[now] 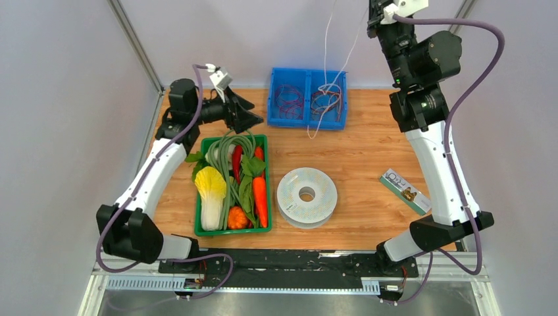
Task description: Wrap the cables
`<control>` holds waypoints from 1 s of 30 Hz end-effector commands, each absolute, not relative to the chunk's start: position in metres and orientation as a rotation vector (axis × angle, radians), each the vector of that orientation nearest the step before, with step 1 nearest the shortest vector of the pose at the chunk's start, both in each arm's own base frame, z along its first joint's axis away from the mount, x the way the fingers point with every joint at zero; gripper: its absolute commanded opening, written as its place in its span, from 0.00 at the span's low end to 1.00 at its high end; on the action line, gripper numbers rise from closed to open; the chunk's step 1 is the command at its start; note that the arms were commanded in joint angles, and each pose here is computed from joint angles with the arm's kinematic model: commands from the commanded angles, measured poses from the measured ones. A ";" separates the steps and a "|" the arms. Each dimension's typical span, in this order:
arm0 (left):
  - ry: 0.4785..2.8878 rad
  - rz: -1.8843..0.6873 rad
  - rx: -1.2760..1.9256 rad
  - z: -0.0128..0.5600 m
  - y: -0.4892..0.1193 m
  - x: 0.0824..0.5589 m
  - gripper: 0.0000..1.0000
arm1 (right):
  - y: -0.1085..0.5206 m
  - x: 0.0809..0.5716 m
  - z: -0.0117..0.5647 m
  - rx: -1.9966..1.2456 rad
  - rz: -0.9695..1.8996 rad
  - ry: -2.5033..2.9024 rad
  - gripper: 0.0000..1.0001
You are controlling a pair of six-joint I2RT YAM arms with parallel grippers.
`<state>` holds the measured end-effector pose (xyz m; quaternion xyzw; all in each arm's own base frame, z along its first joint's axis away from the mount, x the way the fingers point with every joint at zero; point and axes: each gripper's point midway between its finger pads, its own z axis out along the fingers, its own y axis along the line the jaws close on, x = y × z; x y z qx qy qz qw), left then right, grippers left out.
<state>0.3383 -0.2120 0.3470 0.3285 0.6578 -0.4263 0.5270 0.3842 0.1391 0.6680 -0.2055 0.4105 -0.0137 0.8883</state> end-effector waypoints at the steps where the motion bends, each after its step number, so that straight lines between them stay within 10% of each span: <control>1: 1.549 -1.116 0.842 0.323 -0.246 0.334 0.82 | 0.145 0.371 0.666 -0.394 0.034 0.872 0.00; 17: 1.740 -1.657 0.338 0.270 -0.318 0.345 0.74 | 0.168 0.338 0.685 -0.402 0.115 0.816 0.00; 30: 1.853 -1.565 0.141 0.210 -0.321 0.373 0.70 | 0.179 0.330 0.700 -0.402 0.145 0.768 0.00</control>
